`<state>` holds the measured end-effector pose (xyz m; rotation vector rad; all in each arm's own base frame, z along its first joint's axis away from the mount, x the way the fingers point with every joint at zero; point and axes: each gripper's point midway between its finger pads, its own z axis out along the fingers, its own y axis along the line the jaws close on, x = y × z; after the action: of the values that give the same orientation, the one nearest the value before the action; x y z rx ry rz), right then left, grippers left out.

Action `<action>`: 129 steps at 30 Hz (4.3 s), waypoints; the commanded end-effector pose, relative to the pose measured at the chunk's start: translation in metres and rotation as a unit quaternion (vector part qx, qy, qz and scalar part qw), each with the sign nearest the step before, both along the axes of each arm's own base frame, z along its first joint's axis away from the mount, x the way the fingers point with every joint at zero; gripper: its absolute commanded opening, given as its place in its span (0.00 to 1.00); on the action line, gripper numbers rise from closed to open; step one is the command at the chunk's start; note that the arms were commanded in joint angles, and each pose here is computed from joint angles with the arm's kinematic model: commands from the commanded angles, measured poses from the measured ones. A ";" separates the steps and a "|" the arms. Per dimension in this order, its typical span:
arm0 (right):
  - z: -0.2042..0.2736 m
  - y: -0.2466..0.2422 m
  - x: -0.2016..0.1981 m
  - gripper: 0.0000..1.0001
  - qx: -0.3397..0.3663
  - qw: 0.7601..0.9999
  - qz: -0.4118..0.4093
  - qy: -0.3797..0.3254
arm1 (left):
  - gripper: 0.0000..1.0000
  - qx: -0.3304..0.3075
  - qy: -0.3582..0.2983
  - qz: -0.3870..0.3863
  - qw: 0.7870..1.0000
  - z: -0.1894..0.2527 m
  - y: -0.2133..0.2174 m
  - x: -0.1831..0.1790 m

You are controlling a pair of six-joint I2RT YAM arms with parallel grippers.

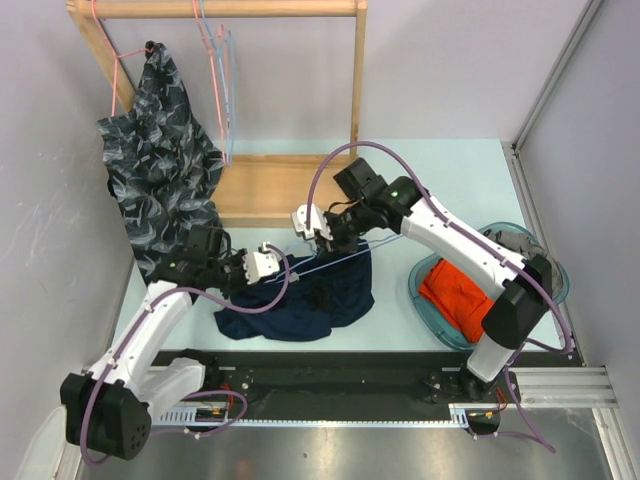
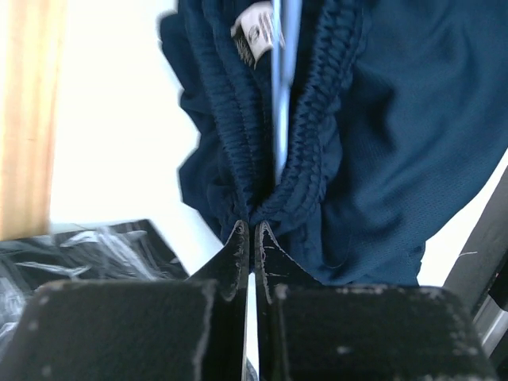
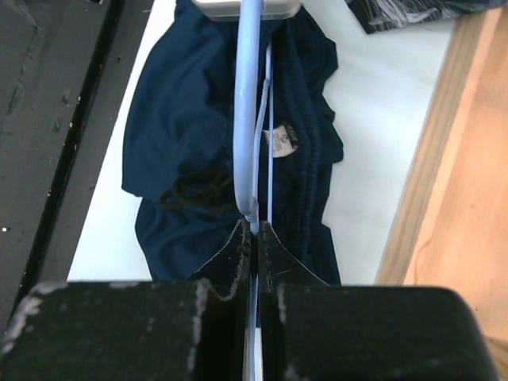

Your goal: Place the shorts on the hanger

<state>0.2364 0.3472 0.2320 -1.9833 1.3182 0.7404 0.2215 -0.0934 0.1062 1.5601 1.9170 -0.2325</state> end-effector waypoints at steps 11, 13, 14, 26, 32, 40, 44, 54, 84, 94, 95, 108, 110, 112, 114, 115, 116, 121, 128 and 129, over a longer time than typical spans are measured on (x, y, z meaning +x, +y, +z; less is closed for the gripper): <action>0.029 0.069 0.006 0.00 0.109 0.993 -0.015 0.044 | 0.01 -0.099 -0.022 -0.032 0.994 0.059 -0.032 -0.005; 0.030 0.072 0.007 0.00 0.121 0.991 -0.024 0.051 | 0.02 -0.104 -0.024 -0.035 0.994 0.062 -0.033 -0.006; 0.030 0.073 0.008 0.00 0.122 0.991 -0.027 0.053 | 0.03 -0.105 -0.021 -0.036 0.994 0.062 -0.033 -0.009; 0.035 0.073 -0.004 0.00 0.144 0.987 -0.003 0.070 | 0.53 -0.061 -0.036 0.003 0.997 0.075 -0.003 -0.005; 0.032 0.071 -0.006 0.00 0.141 0.988 0.004 0.067 | 0.61 -0.039 -0.033 0.004 0.999 0.069 0.018 0.001; 0.035 0.073 -0.009 0.00 0.149 0.987 0.012 0.064 | 0.61 -0.070 -0.005 -0.045 0.997 0.044 0.006 0.002; 0.038 0.076 -0.009 0.00 0.157 0.985 0.011 0.066 | 0.54 -0.107 -0.001 -0.042 0.993 0.046 -0.008 0.012; 0.047 0.084 -0.006 0.00 0.189 0.980 0.006 0.063 | 0.37 -0.143 0.022 -0.059 0.988 0.041 -0.036 0.001; 0.067 -0.031 0.082 0.88 0.180 0.931 -0.281 0.147 | 0.00 -0.133 -0.020 -0.065 0.989 0.061 -0.032 -0.011; -0.069 -0.060 0.088 0.58 -0.020 0.904 -0.355 0.238 | 0.00 -0.119 -0.041 -0.071 0.989 0.076 -0.029 -0.011; -0.074 -0.060 0.087 0.58 -0.028 0.903 -0.356 0.240 | 0.00 -0.120 -0.041 -0.070 0.989 0.077 -0.028 -0.011; -0.138 -0.043 0.078 0.61 -0.096 0.893 -0.359 0.254 | 0.00 -0.112 -0.023 -0.047 0.992 0.074 -0.024 -0.012; -0.144 -0.045 0.079 0.60 -0.103 0.891 -0.363 0.252 | 0.00 -0.111 -0.023 -0.046 0.992 0.073 -0.024 -0.011; -0.153 -0.047 0.079 0.56 -0.113 0.887 -0.368 0.254 | 0.00 -0.110 -0.024 -0.045 0.993 0.073 -0.023 -0.010; -0.156 -0.051 0.082 0.38 -0.116 0.883 -0.376 0.255 | 0.00 -0.105 -0.023 -0.042 0.993 0.071 -0.021 -0.009; -0.155 -0.053 0.084 0.27 -0.116 0.882 -0.380 0.254 | 0.00 -0.102 -0.022 -0.039 0.994 0.070 -0.020 -0.009; -0.154 -0.057 0.084 0.19 -0.117 0.880 -0.383 0.254 | 0.00 -0.099 -0.022 -0.037 0.994 0.069 -0.019 -0.007; -0.135 -0.090 0.088 0.00 -0.120 0.868 -0.412 0.249 | 0.00 -0.092 -0.013 -0.008 0.996 0.061 -0.009 0.003; -0.112 -0.129 0.089 0.00 -0.116 0.856 -0.446 0.234 | 0.00 -0.074 -0.012 0.034 0.997 0.050 0.012 0.023; -0.111 -0.135 0.088 0.00 -0.119 0.854 -0.450 0.234 | 0.00 -0.069 -0.013 0.033 0.997 0.050 0.014 0.025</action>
<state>0.3252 0.2435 0.0989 -1.1210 2.4551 0.7054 0.2282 -0.0940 0.1463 1.4286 1.8779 -0.4054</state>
